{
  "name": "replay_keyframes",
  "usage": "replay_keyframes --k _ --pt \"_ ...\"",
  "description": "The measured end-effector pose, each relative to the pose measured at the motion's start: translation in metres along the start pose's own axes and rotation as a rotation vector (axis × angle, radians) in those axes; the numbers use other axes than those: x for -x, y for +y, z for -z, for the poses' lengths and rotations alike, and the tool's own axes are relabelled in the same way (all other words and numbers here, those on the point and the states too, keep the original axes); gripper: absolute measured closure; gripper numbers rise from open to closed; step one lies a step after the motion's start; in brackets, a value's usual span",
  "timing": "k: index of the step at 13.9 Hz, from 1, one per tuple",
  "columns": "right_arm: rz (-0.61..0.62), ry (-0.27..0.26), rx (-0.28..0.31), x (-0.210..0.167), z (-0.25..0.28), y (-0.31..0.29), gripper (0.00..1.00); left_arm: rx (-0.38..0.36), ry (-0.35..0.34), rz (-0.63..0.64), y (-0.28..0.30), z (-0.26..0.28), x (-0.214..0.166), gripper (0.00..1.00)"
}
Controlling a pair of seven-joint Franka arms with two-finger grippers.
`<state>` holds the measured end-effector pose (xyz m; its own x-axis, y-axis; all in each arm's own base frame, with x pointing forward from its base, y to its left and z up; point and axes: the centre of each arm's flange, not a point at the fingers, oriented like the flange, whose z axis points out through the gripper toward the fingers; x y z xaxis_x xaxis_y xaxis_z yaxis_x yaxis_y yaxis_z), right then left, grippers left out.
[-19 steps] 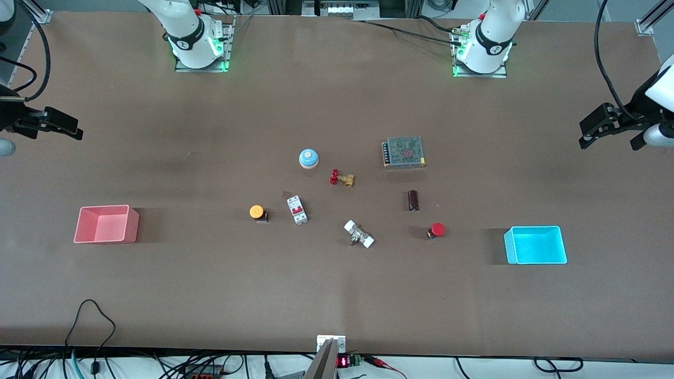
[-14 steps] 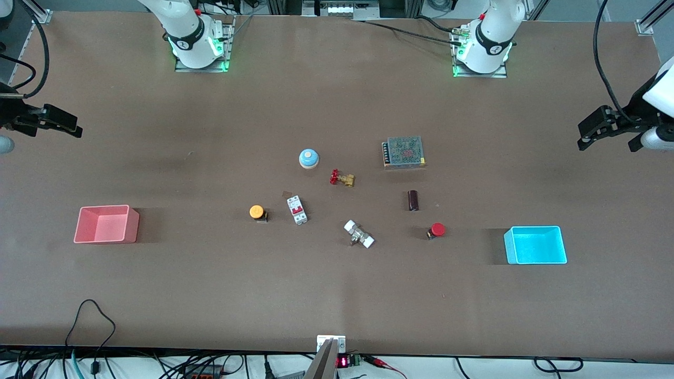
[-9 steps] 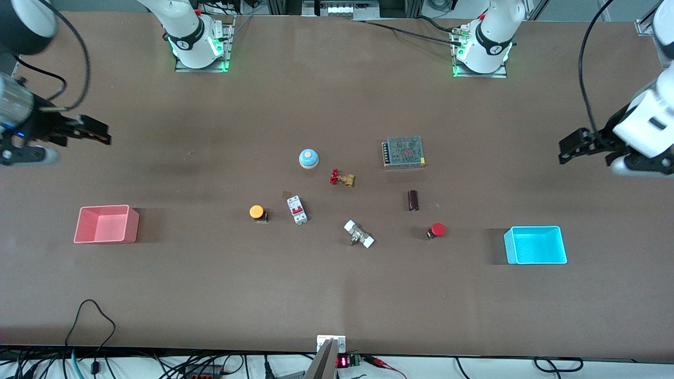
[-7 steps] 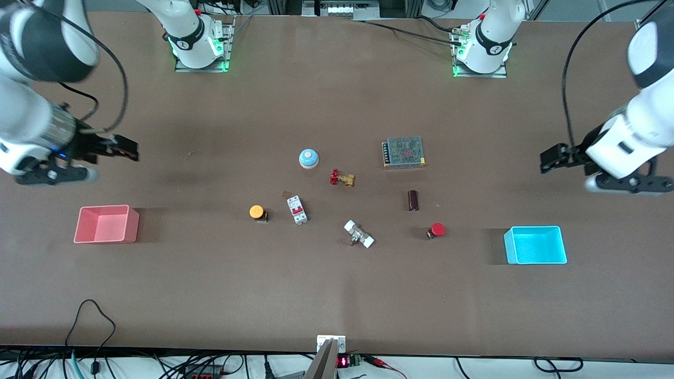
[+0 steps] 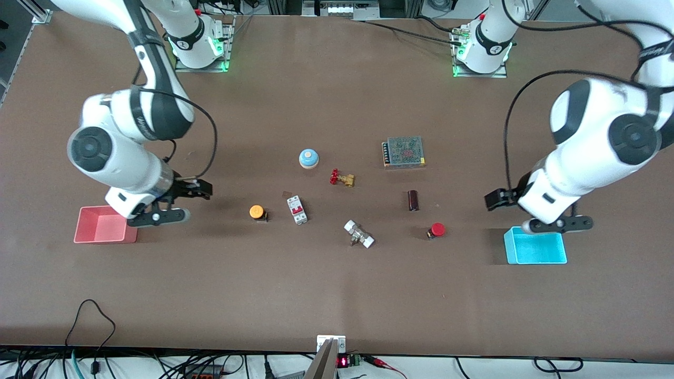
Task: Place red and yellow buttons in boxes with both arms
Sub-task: 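Grasp the yellow button with the right gripper while the left gripper reaches the red button, then lift the yellow button with the right gripper while the left gripper lifts the red button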
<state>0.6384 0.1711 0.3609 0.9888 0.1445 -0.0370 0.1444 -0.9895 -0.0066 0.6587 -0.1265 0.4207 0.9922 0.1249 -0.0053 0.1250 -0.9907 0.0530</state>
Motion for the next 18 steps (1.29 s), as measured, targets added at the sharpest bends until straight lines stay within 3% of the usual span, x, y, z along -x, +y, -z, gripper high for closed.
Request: replay_keyframes --k 5,11,18 --pt "0.018 0.037 0.01 -0.011 -0.067 -0.076 0.0 0.012 0.021 0.091 0.057 -0.098 -0.006 0.0" --pt "0.025 0.053 0.001 -0.015 -0.128 -0.104 0.0 -0.036 0.042 0.125 0.083 -0.168 0.0 0.0" --pt "-0.022 0.025 0.007 -0.01 -0.148 -0.115 0.0 -0.057 0.015 0.12 0.092 -0.195 0.008 0.04"
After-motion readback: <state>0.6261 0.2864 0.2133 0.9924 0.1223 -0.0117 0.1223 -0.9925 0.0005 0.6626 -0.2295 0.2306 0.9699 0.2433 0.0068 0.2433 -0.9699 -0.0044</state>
